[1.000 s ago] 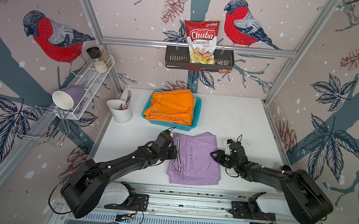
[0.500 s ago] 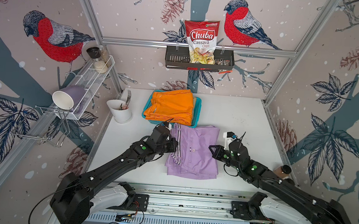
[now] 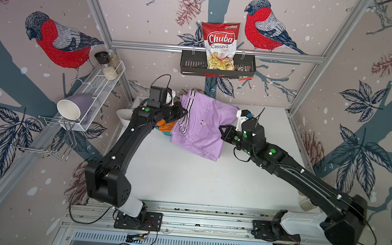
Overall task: Put the folded long pants in the basket
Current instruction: Place the long pant in the basket.
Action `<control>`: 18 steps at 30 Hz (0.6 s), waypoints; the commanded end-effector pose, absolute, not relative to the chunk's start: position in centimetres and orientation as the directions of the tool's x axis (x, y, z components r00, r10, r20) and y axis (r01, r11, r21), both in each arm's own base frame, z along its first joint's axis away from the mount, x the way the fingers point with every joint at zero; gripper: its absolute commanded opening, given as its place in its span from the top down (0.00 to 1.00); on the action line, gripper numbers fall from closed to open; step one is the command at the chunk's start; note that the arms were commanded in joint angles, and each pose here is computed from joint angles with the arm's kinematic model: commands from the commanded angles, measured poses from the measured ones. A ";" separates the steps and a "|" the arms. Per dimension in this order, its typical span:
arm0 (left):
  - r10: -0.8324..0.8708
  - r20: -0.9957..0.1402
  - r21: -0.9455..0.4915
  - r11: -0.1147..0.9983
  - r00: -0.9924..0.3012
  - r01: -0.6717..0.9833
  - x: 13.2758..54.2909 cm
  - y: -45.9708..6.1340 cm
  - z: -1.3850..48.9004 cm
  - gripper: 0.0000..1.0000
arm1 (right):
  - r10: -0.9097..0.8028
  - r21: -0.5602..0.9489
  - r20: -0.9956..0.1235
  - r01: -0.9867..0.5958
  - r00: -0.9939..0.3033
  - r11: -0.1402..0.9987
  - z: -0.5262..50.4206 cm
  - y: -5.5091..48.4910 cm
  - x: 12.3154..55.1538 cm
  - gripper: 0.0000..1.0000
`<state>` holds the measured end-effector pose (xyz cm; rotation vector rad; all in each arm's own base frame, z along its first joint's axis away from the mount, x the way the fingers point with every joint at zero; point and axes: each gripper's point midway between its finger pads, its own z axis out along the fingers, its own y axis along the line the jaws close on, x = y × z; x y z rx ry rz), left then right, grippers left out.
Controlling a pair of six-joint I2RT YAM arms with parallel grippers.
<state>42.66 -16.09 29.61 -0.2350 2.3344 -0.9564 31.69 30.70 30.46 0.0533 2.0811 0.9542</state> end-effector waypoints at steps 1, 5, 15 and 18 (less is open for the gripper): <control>-0.368 -0.419 -0.656 0.754 -0.830 -0.003 45.0 -13.8 28.5 1.00 | 0.305 0.634 -0.677 -0.321 -0.669 0.703 30.8 32.2 34.1 1.00; -0.408 -0.365 -0.643 0.760 -0.837 -0.091 49.3 -11.5 27.6 1.00 | 0.293 0.631 -0.674 -0.322 -0.678 0.706 30.3 32.9 38.8 1.00; -0.471 -0.237 -0.646 0.730 -0.850 -0.224 55.6 -8.5 21.3 1.00 | 0.209 0.625 -0.576 -0.261 -0.791 0.736 20.1 35.1 48.2 1.00; -0.493 -0.192 -0.633 0.723 -0.849 -0.277 56.0 -6.7 18.8 1.00 | 0.177 0.635 -0.522 -0.241 -0.834 0.734 16.2 36.3 49.5 1.00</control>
